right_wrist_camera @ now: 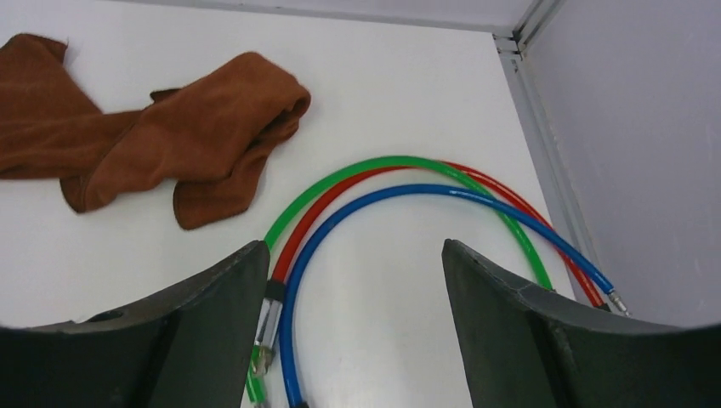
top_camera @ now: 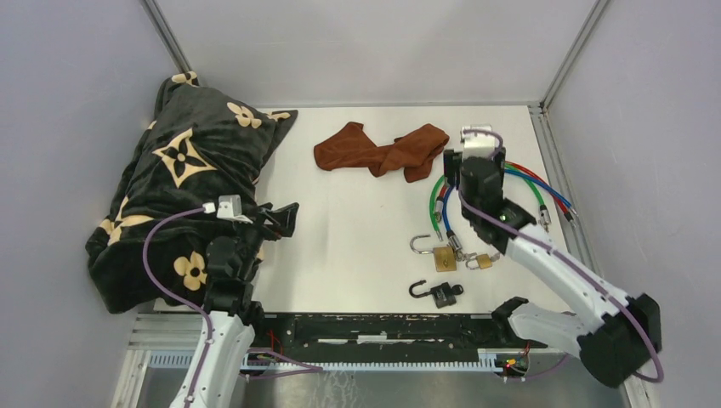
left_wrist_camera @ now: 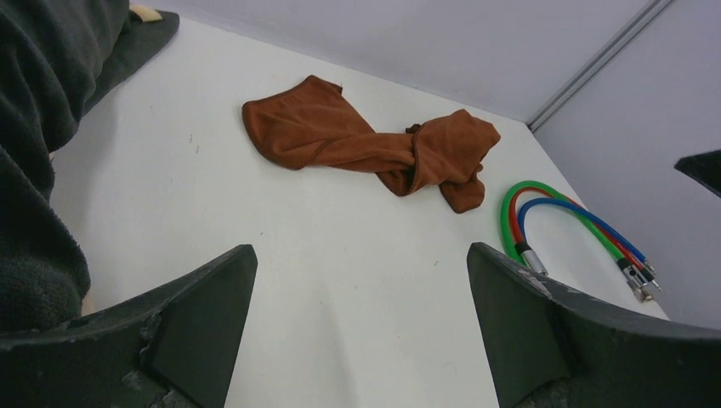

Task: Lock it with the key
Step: Pick up the lock from the center of the board.

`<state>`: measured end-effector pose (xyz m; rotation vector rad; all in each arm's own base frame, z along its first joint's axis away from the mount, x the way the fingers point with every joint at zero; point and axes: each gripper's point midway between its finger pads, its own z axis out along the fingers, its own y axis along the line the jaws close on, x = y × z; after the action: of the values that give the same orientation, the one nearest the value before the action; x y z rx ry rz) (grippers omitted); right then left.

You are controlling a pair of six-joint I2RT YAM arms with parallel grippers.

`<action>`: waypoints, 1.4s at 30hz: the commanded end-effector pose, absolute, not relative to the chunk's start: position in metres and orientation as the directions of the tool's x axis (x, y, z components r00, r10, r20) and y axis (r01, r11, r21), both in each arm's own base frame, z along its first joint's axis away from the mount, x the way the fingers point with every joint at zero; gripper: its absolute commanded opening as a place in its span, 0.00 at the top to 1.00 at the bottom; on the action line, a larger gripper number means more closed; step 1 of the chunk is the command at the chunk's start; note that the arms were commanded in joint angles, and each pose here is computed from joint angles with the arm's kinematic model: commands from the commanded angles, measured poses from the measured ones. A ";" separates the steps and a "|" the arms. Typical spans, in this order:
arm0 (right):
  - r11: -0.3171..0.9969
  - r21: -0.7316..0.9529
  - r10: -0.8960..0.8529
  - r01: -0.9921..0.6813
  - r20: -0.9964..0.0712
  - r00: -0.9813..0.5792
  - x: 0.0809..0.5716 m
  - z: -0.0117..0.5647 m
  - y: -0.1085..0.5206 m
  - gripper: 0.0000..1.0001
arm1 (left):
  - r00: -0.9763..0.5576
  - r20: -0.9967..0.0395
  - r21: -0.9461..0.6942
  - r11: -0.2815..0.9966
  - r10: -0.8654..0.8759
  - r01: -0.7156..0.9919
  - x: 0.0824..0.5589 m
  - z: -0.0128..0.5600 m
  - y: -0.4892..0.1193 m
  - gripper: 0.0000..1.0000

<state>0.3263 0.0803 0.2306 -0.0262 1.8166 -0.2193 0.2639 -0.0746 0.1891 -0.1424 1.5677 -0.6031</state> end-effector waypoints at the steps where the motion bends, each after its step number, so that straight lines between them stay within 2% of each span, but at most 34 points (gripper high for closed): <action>1: 0.952 -0.242 -0.151 0.185 -0.902 -0.404 0.358 0.235 0.056 0.24 | 0.002 -0.863 -0.483 0.826 -0.505 0.290 0.262 0.214 -0.070 0.00; 6: 0.982 -0.126 -0.040 0.140 -0.868 -0.495 0.413 0.204 0.060 0.41 | 0.029 -0.865 -0.472 0.832 -0.500 0.291 0.260 0.217 -0.068 0.00; 10: 0.995 -0.056 0.000 0.077 -0.808 -0.589 0.445 0.163 0.074 0.45 | 0.045 -0.867 -0.463 0.836 -0.496 0.294 0.259 0.219 -0.067 0.00; 14: 0.998 -0.056 -0.032 0.016 -0.764 -0.644 0.474 0.138 0.091 0.52 | 0.047 -0.866 -0.465 0.837 -0.498 0.287 0.259 0.217 -0.065 0.00; 23: 0.989 -0.044 0.067 0.140 -0.714 -0.697 0.502 0.090 0.079 0.50 | 0.045 -0.866 -0.465 0.835 -0.498 0.293 0.258 0.217 -0.067 0.00; 34: 0.911 0.069 0.325 0.407 -0.727 -0.605 0.528 0.063 0.047 0.48 | 0.039 -0.866 -0.467 0.833 -0.499 0.296 0.258 0.215 -0.068 0.00; 42: 0.908 0.093 0.351 0.409 -0.702 -0.620 0.533 0.041 0.049 0.50 | 0.042 -0.866 -0.466 0.834 -0.498 0.296 0.258 0.216 -0.067 0.00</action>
<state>0.5107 0.0442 0.0389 0.4935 2.3529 -0.1531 0.2587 -0.0681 0.2063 -0.1615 1.4471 -0.5954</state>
